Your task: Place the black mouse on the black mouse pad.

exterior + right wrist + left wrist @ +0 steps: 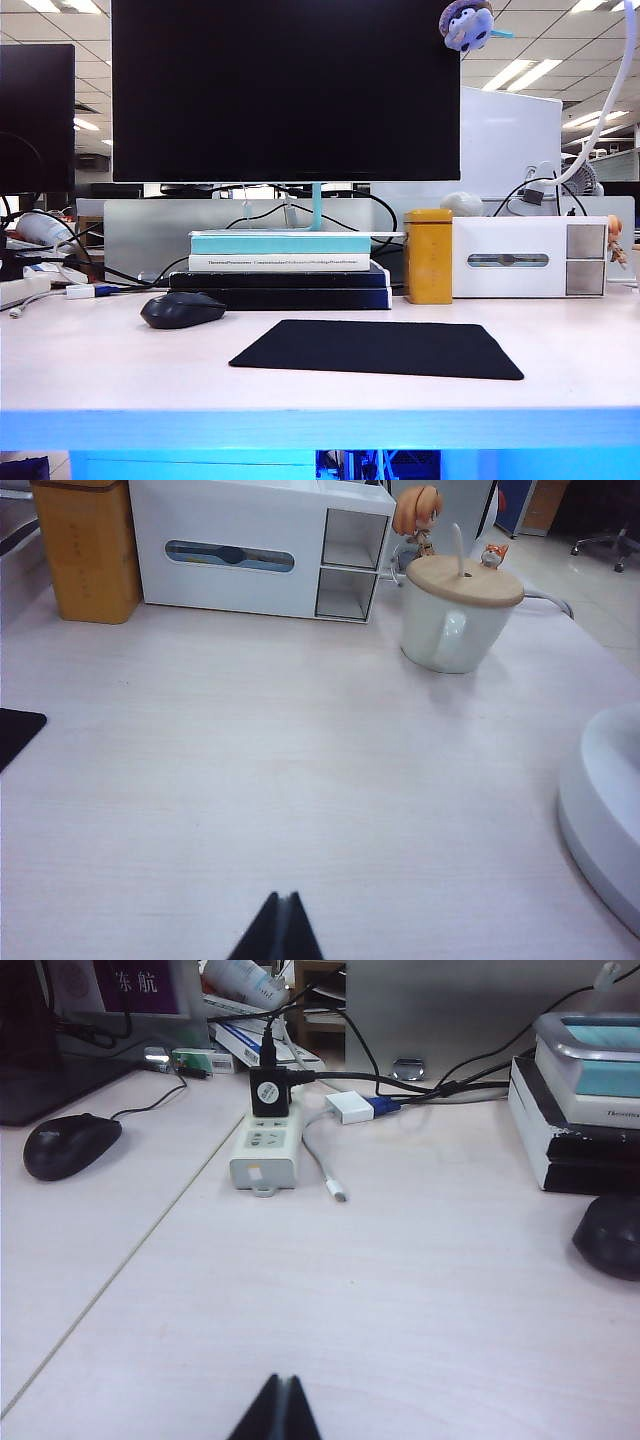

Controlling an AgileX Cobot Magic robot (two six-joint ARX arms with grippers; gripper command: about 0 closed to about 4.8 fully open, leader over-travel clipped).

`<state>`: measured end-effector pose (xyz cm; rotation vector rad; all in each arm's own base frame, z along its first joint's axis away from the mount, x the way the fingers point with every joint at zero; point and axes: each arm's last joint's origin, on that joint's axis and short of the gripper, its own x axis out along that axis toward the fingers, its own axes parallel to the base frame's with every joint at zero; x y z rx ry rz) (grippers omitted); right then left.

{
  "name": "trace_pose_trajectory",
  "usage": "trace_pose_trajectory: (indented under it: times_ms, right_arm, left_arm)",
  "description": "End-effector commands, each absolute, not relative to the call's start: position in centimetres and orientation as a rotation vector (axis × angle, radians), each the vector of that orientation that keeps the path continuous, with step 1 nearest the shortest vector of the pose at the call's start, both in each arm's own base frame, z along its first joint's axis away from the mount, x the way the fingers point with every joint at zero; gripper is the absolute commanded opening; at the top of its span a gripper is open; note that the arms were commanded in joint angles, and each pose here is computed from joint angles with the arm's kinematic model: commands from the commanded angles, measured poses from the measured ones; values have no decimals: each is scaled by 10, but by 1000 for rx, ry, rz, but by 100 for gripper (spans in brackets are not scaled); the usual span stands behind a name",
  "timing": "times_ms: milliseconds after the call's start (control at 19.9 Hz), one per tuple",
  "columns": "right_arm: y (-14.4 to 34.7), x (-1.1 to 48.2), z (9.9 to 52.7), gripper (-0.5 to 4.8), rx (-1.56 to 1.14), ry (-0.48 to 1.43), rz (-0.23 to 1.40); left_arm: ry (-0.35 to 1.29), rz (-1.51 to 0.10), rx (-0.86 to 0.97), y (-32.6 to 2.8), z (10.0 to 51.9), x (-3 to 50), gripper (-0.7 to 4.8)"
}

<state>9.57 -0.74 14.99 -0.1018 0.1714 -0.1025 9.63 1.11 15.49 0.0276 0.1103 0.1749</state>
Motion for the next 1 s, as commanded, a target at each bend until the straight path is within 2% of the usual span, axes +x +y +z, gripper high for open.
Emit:
trace_pose_trajectory:
  times_ms: [50, 201, 452, 502, 753, 803, 1004]
  right_arm:
    - [-7, 96, 149, -1, -96, 158, -99]
    - [-7, 96, 150, -1, -96, 153, -98]
    - [-7, 97, 152, -1, -70, 128, -101]
    - [-7, 97, 152, -1, -70, 126, -101]
    - [-7, 97, 153, -1, -70, 115, -98]
    - [-4, 97, 152, -1, 64, 124, -17]
    - [1, 96, 151, -1, 78, 137, 156]
  left_arm:
    - [104, 171, 28, 11, 155, 96, -5]
    - [94, 169, 25, 11, 156, 96, -5]
    - [-35, 171, 18, 11, 168, 97, -5]
    - [-53, 157, -31, 11, 170, 97, -5]
    - [-29, -21, -109, 6, 168, 97, -5]
    - [-33, -140, -125, 2, 169, 97, -5]
    - [-13, -185, -134, 1, 167, 97, -5]
